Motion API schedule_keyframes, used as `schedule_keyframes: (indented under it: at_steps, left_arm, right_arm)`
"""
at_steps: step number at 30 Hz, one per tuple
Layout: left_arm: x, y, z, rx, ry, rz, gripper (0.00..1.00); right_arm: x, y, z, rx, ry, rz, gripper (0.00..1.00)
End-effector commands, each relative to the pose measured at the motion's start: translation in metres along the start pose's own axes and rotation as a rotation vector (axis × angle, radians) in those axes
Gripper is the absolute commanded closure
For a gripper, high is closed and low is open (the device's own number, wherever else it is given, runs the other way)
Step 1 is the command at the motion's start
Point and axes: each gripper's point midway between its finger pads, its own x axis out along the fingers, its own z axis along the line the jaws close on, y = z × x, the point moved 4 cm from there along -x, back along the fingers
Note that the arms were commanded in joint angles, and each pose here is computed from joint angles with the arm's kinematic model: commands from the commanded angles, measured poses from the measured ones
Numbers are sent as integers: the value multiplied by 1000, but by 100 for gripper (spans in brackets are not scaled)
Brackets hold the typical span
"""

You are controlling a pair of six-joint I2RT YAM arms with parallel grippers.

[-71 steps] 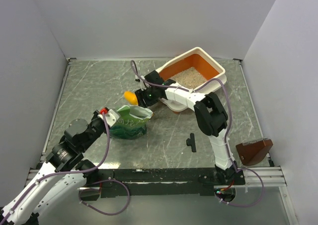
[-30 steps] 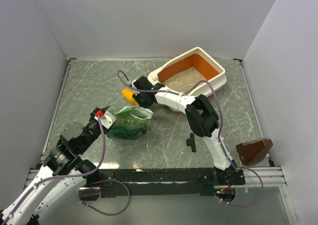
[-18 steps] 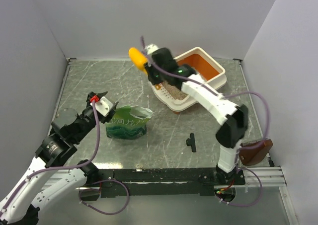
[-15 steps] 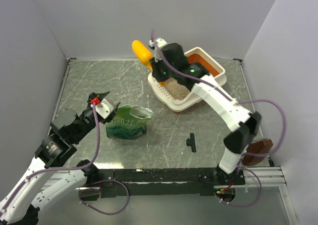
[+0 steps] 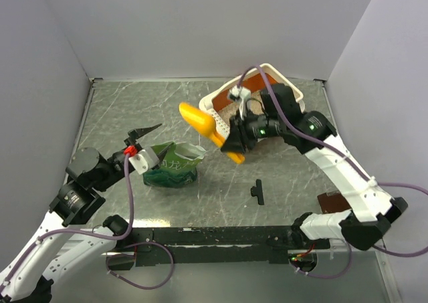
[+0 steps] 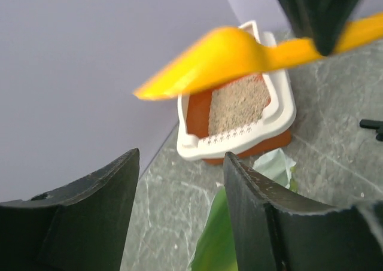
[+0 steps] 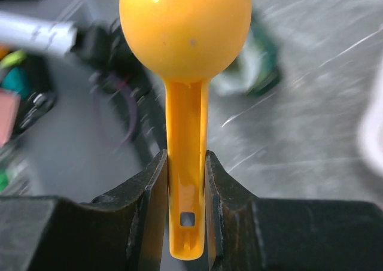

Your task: Fill the litter box with clean litter

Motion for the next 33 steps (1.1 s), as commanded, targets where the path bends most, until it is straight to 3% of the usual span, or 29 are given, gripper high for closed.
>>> schedule_keyframes:
  at_steps: [1,11,20,33]
  left_arm:
    - [0,-19,-6,43,51,-128,35]
    - [-14,-36,-44,34,324,-229,35]
    - [-20,-50,-64,-17,483,-307,36]
    - [-11,-52,-69,-51,528,-356,37]
  right_arm:
    - [-30,40,46,69,-250,46,100]
    - [-55,90,83,59,-529,43,100]
    - [-47,93,82,61,-555,78,100]
    - [-22,94,93,40,-605,127,100]
